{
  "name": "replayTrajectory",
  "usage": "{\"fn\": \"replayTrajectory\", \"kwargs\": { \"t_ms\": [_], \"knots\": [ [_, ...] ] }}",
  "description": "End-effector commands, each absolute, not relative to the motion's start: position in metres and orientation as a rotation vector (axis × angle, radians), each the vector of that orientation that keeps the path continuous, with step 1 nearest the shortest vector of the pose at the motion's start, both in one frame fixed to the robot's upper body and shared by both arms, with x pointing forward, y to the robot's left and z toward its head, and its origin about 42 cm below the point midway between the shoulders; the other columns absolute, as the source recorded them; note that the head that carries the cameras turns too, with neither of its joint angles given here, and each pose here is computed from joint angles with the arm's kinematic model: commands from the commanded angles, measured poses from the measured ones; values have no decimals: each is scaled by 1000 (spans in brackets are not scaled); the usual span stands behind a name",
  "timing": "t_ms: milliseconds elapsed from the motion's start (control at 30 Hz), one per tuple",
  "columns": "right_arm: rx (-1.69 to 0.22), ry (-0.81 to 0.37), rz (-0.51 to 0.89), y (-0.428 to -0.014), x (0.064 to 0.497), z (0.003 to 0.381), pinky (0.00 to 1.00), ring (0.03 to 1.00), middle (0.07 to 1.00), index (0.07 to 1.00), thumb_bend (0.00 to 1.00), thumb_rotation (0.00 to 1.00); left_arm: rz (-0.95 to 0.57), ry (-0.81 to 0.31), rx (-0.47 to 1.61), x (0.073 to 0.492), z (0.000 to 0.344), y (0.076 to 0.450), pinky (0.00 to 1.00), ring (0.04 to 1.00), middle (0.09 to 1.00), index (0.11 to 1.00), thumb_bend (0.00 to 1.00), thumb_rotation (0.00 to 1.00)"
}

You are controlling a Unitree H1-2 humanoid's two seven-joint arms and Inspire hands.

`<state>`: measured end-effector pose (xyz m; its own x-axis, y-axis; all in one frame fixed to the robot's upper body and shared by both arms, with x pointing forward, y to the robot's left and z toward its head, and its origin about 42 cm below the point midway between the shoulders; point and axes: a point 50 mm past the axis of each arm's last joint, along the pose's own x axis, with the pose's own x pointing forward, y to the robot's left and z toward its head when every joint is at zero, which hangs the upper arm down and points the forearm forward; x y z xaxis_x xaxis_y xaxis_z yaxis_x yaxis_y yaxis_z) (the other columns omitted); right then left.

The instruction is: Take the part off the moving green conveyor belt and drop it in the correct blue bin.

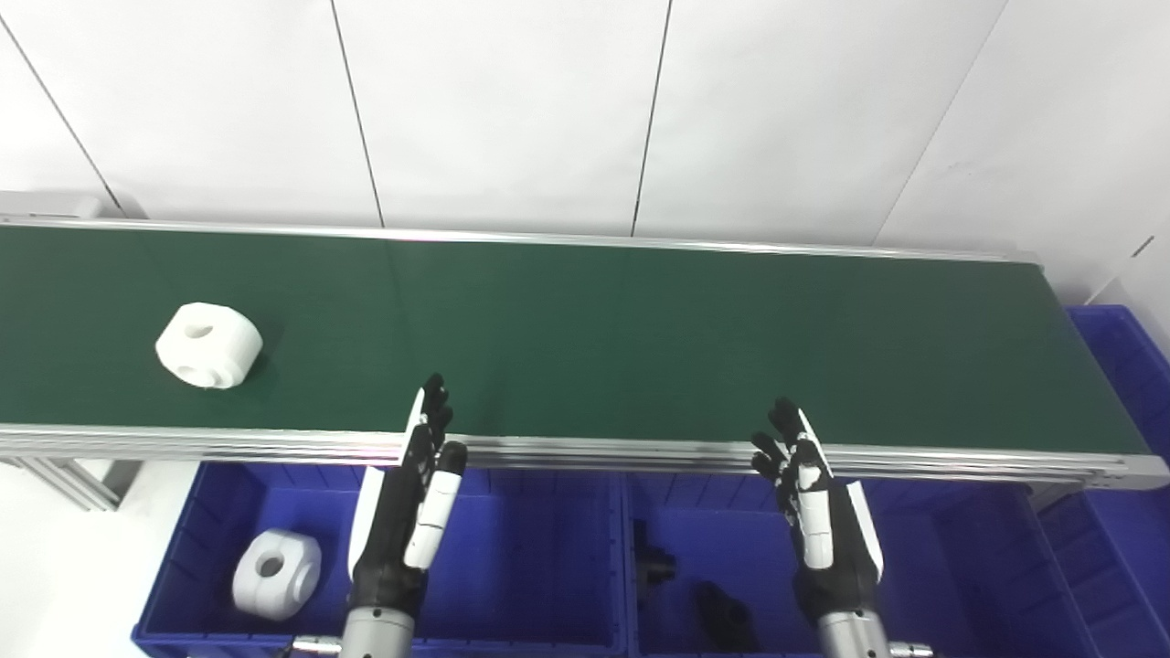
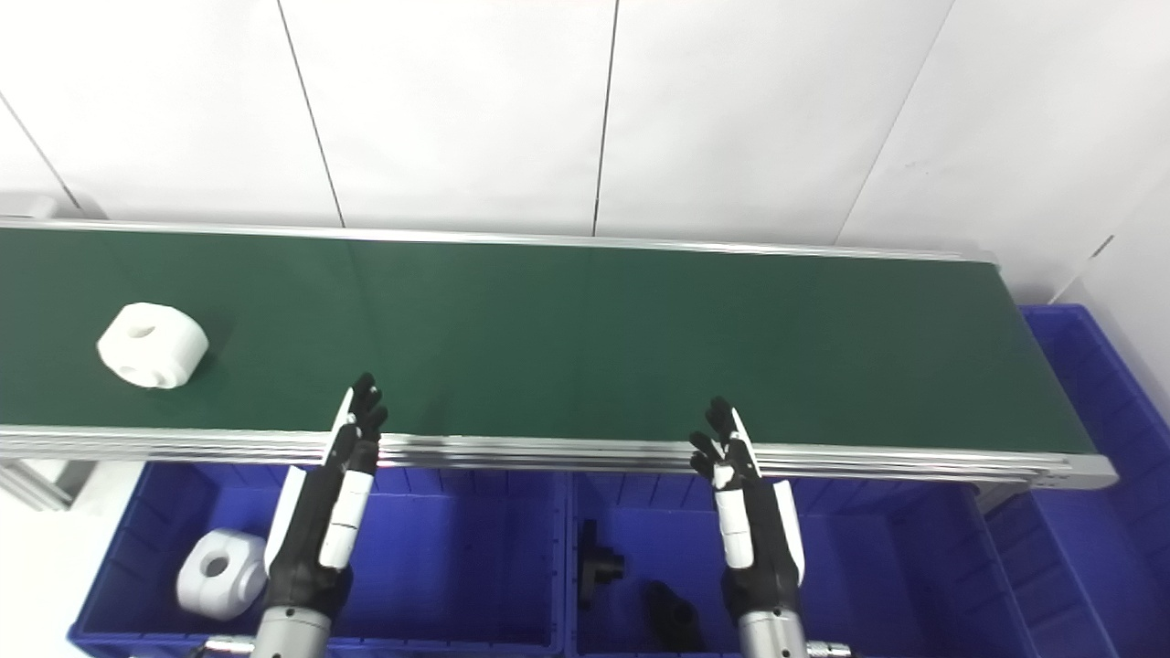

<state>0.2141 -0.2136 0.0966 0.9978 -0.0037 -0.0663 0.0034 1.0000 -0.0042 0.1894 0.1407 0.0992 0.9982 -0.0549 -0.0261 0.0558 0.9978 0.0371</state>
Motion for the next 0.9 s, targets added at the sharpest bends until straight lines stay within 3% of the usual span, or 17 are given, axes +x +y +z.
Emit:
{"fn": "replayTrajectory", "kwargs": {
  "t_ms": [0, 600, 867],
  "knots": [
    [11, 35, -4, -218, 217, 103, 914, 914, 964, 972, 969, 989, -49, 4, 4, 191, 105, 135, 1000, 999, 1000, 1000, 653, 998],
    [15, 38, 9, -244, 209, 68, 921, 910, 964, 968, 959, 962, -43, -24, 5, 190, 89, 119, 1000, 1000, 1000, 1000, 568, 974],
    [27, 33, 3, -257, 212, 47, 912, 913, 959, 962, 960, 961, -53, -182, 132, 202, 83, 121, 968, 991, 1000, 1000, 560, 921]
  ]
}}
